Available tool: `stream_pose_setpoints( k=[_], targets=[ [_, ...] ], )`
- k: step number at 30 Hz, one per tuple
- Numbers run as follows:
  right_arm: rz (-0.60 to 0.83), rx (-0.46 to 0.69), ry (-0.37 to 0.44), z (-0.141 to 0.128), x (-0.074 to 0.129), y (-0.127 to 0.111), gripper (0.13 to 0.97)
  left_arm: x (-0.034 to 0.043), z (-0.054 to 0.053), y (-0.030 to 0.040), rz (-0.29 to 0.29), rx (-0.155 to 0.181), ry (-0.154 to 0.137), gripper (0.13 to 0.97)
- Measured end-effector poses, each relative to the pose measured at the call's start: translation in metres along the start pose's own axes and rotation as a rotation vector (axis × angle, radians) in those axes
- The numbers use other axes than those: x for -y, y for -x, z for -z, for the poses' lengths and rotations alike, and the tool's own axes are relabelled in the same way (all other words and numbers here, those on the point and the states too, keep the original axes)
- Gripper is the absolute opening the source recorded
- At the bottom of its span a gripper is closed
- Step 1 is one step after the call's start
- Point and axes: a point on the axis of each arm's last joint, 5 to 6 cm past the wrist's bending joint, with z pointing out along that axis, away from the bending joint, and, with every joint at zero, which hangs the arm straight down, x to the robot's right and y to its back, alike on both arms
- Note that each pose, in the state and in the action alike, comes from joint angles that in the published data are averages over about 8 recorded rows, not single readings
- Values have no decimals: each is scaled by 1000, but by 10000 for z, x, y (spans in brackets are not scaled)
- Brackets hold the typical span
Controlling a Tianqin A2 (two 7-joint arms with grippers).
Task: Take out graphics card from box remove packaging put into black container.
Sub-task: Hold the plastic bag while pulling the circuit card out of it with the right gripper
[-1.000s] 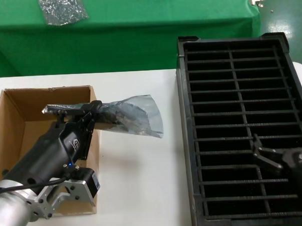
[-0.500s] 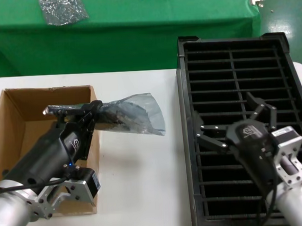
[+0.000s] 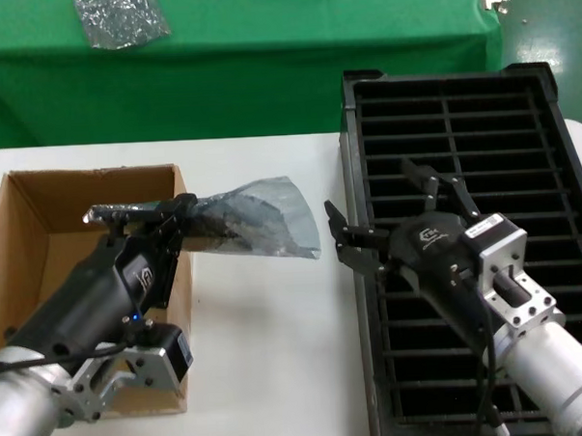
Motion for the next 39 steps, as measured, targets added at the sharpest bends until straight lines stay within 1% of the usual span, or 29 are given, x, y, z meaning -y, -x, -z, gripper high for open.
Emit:
stream_pose_setpoints(
  k=[7, 8, 16, 17, 25, 29, 37, 39],
  targets=[
    [24, 40, 19, -74, 49, 19, 631, 0, 0, 0, 0, 0, 0, 139],
    [27, 48, 21, -81, 50, 24, 631, 0, 0, 0, 0, 0, 0, 139],
    [58, 103, 37, -87, 37, 27, 413, 0, 0, 0, 0, 0, 0, 139],
    [62, 108, 39, -81, 35, 21, 413, 0, 0, 0, 0, 0, 0, 139],
    [95, 131, 57, 11, 46, -59, 254, 0, 0, 0, 0, 0, 0, 139],
    [108, 155, 59, 77, 78, -69, 254, 0, 0, 0, 0, 0, 0, 139],
    [127, 238, 50, 186, 142, -17, 160, 0, 0, 0, 0, 0, 0, 139],
    [132, 260, 47, 202, 154, -7, 157, 0, 0, 0, 0, 0, 0, 139]
  ],
)
